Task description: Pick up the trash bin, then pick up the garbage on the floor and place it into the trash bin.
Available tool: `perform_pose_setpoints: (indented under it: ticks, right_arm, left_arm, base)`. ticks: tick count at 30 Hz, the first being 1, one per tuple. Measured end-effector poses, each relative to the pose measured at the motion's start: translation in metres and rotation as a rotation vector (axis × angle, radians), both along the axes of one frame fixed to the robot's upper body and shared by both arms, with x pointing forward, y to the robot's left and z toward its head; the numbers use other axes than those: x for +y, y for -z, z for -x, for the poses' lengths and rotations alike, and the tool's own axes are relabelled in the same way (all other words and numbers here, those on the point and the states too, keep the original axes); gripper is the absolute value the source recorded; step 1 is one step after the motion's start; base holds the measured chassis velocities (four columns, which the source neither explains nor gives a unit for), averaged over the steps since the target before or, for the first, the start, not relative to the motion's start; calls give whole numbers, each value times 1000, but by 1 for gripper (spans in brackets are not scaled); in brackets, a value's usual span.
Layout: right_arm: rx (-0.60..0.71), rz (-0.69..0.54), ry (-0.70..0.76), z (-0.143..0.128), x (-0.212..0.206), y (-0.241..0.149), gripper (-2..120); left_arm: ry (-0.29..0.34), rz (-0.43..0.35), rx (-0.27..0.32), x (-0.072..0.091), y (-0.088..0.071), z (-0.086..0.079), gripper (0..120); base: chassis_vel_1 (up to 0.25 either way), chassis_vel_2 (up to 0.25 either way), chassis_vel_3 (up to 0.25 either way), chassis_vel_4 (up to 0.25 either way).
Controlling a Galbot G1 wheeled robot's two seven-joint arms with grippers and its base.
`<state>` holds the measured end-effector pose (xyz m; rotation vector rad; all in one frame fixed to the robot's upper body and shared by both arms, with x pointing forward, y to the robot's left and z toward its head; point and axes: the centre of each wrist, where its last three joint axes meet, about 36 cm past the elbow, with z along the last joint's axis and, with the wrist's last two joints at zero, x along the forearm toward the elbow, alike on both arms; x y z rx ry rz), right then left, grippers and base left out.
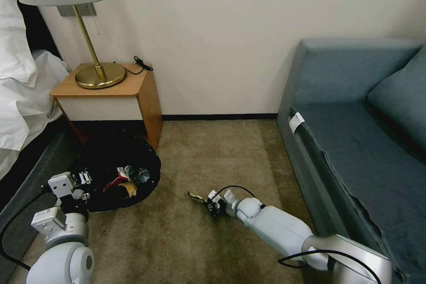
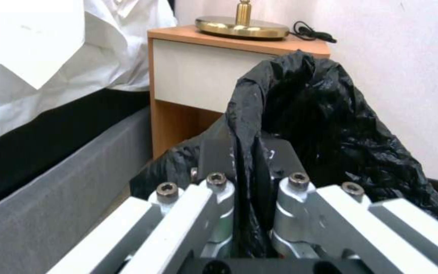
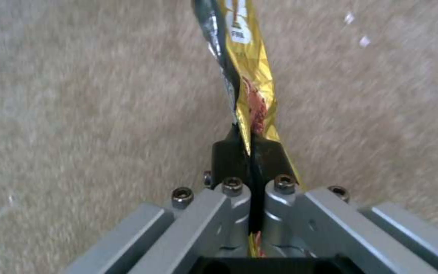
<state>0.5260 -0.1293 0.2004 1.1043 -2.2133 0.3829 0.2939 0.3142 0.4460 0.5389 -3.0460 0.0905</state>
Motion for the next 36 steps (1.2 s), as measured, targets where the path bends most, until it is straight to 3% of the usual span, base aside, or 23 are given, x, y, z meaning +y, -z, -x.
perform_pose_setpoints:
  ticks: [5,10,19,24,26,30,31,36]
  right_arm:
    - [-30,-49,38,-12,-1,-22,0]
    - [-105,-146,124,-41,-10,-72,0]
    - [-199,-240,157,-61,-15,-134,0]
    - [-227,-317,150,-61,2,-165,0]
    - [-240,-403,121,-57,25,-199,0]
    - [-241,-442,101,-54,36,-214,0]
    - [-229,-503,71,-50,52,-236,0]
    - [-146,-620,3,-37,86,-263,0]
  left_arm:
    - [3,1,-3,1,-2,-1,5]
    - [9,-2,-5,2,-4,-2,5]
    - [16,-3,3,4,-2,-2,5]
    - [18,-3,7,6,0,-3,5]
    - [19,-3,6,6,0,-3,5]
    - [20,-3,6,6,-1,-3,5]
    - [21,-3,5,5,-2,-2,5]
    - [20,-4,14,3,1,-1,5]
  base:
    - [0,0,0,0]
    - [0,0,0,0]
    - [0,0,0,0]
    - [0,0,0,0]
    - [0,0,0,0]
    - [0,0,0,0]
    - [0,0,0,0]
    - [0,0,0,0]
